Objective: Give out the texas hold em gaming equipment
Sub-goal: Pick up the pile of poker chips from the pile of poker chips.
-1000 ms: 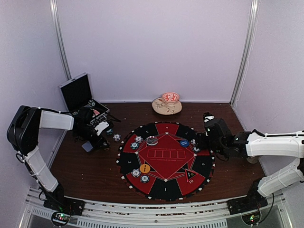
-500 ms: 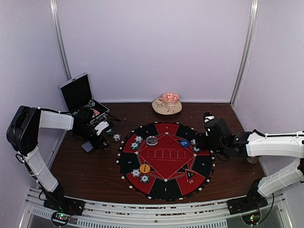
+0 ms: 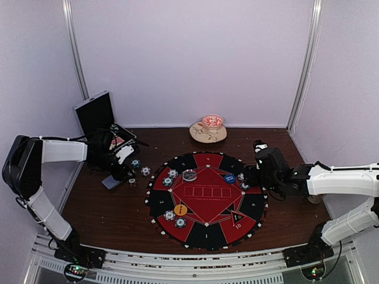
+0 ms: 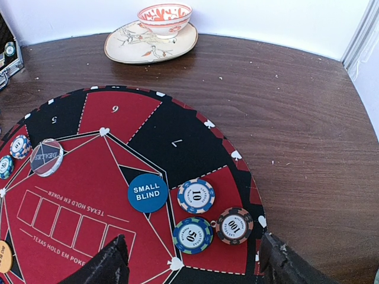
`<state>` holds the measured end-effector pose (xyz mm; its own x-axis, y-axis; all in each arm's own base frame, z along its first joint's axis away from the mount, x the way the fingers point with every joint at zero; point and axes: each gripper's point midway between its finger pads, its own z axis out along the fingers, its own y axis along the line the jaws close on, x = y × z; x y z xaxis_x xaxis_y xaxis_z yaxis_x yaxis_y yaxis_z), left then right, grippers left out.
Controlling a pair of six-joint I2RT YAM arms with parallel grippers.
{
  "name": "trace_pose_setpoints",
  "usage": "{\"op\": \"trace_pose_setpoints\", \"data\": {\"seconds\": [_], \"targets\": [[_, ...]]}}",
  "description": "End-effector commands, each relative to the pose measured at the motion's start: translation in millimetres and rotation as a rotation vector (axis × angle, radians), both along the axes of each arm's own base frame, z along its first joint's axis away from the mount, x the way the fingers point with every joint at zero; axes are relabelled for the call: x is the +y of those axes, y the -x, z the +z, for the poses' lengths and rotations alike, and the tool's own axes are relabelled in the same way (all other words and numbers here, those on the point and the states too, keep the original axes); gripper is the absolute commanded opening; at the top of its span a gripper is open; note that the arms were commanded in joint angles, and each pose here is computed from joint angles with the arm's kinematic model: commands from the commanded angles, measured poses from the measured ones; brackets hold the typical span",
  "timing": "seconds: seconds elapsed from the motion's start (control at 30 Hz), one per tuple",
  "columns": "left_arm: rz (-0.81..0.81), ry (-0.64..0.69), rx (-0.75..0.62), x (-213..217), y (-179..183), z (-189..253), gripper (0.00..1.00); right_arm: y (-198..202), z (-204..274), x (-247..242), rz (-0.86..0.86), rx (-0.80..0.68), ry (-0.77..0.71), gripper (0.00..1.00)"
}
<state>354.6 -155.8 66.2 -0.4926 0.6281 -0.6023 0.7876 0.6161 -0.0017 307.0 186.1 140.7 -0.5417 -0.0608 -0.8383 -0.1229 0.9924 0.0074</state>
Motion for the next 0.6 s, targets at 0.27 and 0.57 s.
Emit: {"op": "trace_pose_setpoints", "data": {"seconds": [0.27, 0.57], "targets": [[-0.033, 0.054, -0.09, -5, 2, 33, 0.23, 0, 4, -4, -0.014, -0.024, 0.001, 0.77], [-0.214, 0.079, -0.116, -32, 39, 46, 0.22, 0, 2, -4, -0.013, -0.019, 0.01, 0.77]]}}
